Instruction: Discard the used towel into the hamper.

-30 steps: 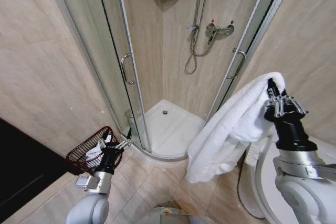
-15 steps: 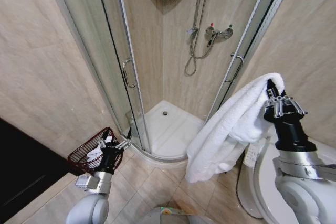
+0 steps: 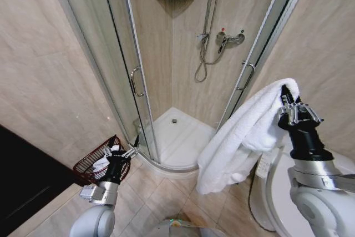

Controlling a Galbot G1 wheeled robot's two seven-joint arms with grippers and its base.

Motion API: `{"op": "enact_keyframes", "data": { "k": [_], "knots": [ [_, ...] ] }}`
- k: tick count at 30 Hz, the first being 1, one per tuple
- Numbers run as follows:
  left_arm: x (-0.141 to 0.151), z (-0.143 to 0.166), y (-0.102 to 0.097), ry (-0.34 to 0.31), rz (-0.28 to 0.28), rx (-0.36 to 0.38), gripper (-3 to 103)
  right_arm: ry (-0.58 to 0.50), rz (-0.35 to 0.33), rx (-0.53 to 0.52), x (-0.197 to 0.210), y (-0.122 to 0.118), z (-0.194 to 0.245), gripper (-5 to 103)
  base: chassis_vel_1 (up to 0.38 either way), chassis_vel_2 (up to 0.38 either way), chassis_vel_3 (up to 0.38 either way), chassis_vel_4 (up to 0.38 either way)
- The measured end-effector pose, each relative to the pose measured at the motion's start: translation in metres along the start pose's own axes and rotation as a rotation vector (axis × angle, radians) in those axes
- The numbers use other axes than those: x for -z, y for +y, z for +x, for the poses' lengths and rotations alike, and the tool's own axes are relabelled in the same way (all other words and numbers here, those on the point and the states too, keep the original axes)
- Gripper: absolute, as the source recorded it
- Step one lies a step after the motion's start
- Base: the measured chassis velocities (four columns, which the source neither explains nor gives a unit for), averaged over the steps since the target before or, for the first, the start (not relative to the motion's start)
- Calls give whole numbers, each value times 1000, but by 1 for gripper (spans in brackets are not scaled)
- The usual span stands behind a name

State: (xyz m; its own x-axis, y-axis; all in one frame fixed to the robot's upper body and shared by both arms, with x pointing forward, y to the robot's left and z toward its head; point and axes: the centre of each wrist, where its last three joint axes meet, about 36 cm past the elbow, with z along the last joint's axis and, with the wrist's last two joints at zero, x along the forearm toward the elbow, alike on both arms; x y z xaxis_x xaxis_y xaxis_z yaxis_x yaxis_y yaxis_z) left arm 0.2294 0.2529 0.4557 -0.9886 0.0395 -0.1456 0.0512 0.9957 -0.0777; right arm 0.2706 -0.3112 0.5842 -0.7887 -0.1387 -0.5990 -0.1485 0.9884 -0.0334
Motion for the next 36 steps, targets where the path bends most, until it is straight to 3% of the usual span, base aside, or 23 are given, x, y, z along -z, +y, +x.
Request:
{"op": "enact_keyframes", "data": {
  "k": [36],
  "knots": [
    [0, 0, 0, 0, 0, 0, 100, 0, -2, 2, 1, -1, 0, 5, 0, 0, 0, 0]
  ]
}}
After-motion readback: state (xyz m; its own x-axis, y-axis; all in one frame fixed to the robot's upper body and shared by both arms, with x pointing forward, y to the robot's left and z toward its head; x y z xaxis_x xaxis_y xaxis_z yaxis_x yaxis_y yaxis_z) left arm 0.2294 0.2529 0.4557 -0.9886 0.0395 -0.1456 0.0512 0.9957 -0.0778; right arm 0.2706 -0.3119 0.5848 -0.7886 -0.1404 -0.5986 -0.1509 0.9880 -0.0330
